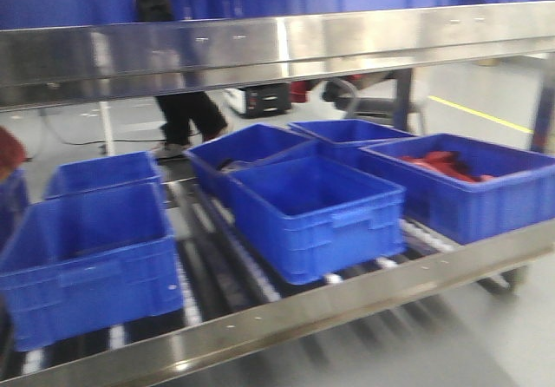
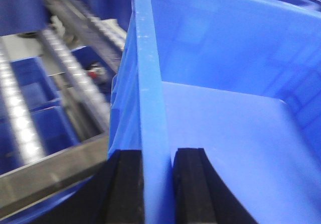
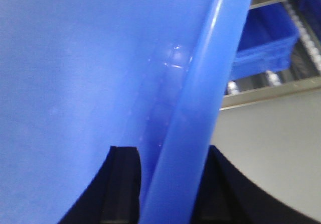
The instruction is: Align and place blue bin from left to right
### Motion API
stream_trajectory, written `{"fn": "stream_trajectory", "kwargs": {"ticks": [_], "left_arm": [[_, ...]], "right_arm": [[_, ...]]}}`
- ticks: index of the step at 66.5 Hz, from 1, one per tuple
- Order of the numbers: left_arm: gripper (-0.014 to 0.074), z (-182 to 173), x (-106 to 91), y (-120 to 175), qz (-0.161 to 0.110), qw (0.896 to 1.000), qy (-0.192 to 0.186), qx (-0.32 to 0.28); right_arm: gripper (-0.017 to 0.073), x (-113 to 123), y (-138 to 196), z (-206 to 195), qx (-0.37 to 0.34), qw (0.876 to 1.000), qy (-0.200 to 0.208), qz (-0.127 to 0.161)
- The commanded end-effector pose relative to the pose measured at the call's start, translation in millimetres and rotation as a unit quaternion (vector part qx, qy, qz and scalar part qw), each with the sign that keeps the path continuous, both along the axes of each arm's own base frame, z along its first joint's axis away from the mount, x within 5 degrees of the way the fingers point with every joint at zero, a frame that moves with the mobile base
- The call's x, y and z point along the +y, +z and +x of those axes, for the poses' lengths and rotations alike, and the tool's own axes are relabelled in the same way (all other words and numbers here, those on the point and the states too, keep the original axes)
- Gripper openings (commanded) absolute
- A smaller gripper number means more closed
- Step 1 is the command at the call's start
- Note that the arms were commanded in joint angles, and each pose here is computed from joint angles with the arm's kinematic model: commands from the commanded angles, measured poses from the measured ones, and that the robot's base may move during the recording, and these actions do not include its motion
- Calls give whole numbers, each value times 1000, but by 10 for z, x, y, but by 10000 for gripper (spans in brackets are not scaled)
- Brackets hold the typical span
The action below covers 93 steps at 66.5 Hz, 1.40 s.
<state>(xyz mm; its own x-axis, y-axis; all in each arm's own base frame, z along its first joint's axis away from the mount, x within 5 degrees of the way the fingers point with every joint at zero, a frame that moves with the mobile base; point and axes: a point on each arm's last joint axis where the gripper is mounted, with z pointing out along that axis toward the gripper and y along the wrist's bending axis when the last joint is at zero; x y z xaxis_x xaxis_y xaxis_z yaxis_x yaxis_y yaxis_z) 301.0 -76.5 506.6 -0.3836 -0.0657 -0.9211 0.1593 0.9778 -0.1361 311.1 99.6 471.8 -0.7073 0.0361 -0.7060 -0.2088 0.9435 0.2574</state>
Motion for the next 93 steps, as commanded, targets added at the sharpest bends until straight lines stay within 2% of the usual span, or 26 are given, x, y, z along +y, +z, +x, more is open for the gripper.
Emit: {"fn": "stream_trajectory", "kwargs": {"ticks": [1,93], "left_arm": [[-111,-96,-39,212,-22,997,-17,-69],[-111,-96,-39,212,-22,997,-17,-69]], "right_arm": [[-69,45,176,-52,-52,998,13,36],[-69,45,176,-52,-52,998,13,36]]}}
